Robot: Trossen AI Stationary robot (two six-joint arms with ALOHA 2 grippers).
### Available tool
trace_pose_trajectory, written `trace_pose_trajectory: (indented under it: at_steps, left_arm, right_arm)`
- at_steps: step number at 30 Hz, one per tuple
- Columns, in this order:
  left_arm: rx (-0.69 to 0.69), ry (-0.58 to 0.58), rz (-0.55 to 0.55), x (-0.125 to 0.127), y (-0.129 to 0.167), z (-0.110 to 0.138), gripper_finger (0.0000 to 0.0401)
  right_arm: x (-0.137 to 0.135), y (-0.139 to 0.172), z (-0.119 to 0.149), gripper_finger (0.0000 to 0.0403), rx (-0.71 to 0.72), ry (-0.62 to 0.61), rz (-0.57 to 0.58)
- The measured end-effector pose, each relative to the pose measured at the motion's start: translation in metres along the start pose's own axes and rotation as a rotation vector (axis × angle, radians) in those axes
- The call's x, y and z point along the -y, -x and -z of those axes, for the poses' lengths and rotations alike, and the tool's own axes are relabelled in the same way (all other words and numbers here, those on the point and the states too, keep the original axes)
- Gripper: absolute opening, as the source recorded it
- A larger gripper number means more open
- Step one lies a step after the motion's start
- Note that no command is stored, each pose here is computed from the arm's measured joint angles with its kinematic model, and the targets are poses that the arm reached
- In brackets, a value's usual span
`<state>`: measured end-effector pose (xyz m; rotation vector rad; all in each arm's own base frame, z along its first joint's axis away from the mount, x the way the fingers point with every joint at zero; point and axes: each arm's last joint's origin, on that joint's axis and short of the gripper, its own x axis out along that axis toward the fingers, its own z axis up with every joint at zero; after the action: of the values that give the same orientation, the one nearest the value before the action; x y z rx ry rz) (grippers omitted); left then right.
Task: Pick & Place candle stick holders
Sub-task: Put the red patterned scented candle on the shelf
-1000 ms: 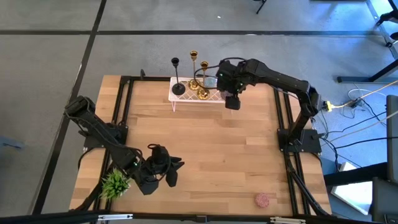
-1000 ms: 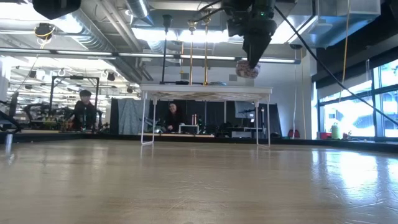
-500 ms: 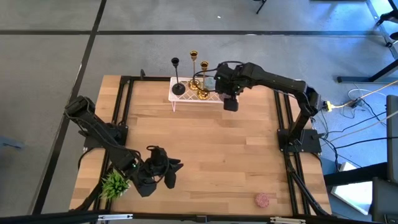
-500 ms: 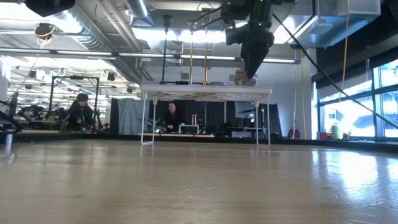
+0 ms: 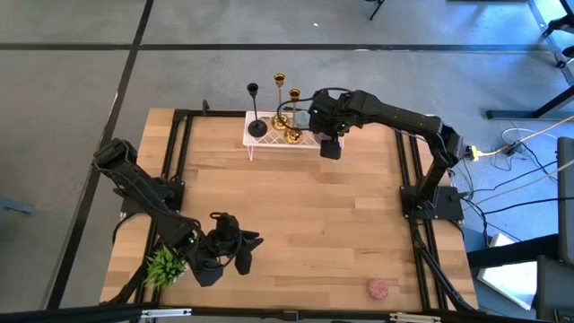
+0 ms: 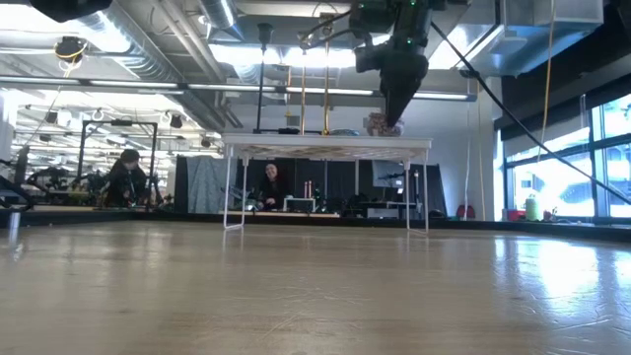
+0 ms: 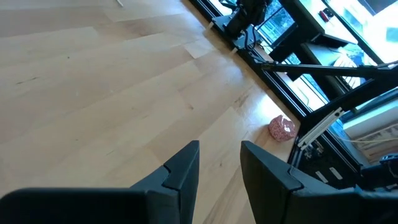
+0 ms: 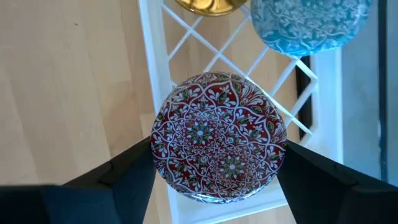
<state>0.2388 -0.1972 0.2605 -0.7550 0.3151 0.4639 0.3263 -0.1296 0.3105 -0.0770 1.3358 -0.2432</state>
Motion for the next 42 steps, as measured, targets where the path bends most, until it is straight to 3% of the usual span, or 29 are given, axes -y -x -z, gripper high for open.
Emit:
trace_pose_trajectory:
  at_steps: [8, 42]
  left_arm:
    - [0.0, 0.007, 0.0, 0.0, 0.0, 0.0, 0.0113]
    - [0.006, -0.001, -0.002, -0.0004, 0.0014, 0.0009, 0.0113]
  right_arm:
    - [0.0002, 0.0001, 0.0001, 0.0311, -0.007, -0.005, 0.024]
    - [0.0008, 0.0003, -0.0028, 0.0314, 0.021, 0.018, 0.035]
